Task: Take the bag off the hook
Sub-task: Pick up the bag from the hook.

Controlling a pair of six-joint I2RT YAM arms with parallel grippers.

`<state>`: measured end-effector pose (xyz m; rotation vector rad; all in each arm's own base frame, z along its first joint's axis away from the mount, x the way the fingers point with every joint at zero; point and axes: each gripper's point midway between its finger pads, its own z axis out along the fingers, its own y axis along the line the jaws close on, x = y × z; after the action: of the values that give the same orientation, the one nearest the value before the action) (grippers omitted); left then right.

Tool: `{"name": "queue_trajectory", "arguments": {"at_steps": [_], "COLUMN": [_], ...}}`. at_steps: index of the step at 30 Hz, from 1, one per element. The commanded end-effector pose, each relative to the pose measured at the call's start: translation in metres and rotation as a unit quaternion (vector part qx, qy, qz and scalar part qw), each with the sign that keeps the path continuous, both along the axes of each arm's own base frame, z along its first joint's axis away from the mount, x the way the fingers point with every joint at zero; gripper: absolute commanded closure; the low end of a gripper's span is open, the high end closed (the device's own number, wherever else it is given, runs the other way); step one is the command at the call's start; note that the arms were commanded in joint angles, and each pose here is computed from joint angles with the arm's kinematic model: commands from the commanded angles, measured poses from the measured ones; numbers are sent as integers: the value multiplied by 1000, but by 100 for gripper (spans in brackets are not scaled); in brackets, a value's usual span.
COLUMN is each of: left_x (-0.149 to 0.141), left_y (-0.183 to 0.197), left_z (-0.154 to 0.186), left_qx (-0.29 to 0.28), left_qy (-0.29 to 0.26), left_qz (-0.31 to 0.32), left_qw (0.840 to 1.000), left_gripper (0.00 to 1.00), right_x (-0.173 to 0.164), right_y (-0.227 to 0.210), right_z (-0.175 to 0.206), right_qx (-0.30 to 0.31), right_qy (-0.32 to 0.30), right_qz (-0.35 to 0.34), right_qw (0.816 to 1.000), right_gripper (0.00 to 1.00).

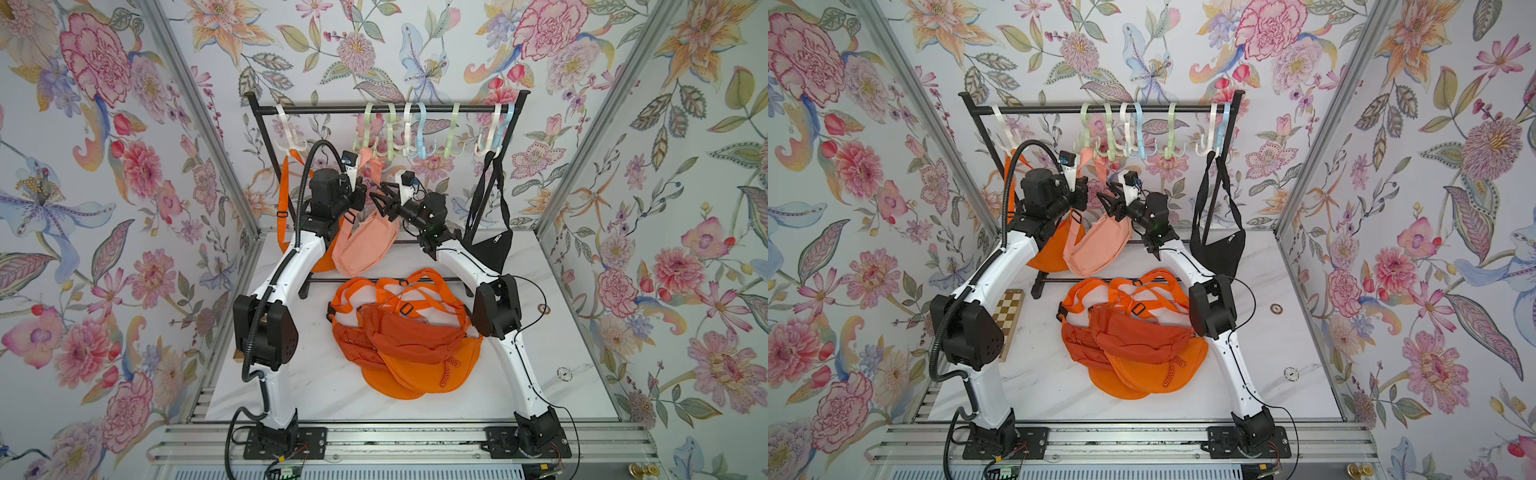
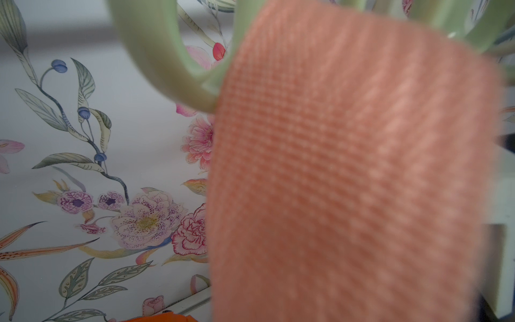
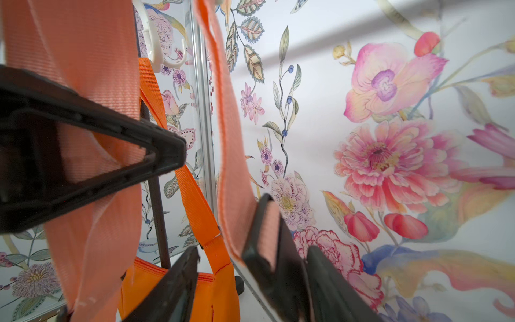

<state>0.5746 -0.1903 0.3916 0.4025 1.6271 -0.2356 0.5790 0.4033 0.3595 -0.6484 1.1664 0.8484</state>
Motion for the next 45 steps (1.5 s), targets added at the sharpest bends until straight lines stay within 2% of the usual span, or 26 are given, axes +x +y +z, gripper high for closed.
{"name": "queue_trajectory", "arguments": {"at_steps": [1,7,10,14,18,20,22,27,34,45], "left_x": [-10,-12,-13,-14,-14,-14,-14,-16,-22,-19], "left_y": [0,-1,-1,-1,0,1,2,8,22,27], "left_z": [26,28,29,31,32,33,33,39,66,109], "left_qx": [-3,-6,-7,-8,-8,-7,-4,13,-13,-19], "left_qy": [-23,-24,-25,-26,-27,-28,-29,-48,-83,-104], "left_qz": [-11,-13,-13,-14,-12,-11,-7,2,9,19], "left_qw": [1000,1000,1000,1000,1000,1000,1000,999,996,994], "left_gripper": [100,100,100,100,100,100,100,100,100,100], "right_x": [-2,0,0,-4,-5,-6,-8,-22,-49,-62], "right_y": [-7,-6,-3,4,7,8,8,7,-4,-17], "right_z": [36,47,46,44,42,44,47,60,92,136], "right_qx": [17,20,22,20,21,21,21,14,14,17], "right_qy": [-40,-52,-52,-52,-50,-50,-49,-49,-63,-71], "right_qz": [-14,-37,-39,-32,-31,-31,-29,-24,-26,-35], "right_qw": [999,998,998,998,998,998,998,998,998,997], "right_gripper": [37,35,41,60,68,81,100,100,100,100]}}
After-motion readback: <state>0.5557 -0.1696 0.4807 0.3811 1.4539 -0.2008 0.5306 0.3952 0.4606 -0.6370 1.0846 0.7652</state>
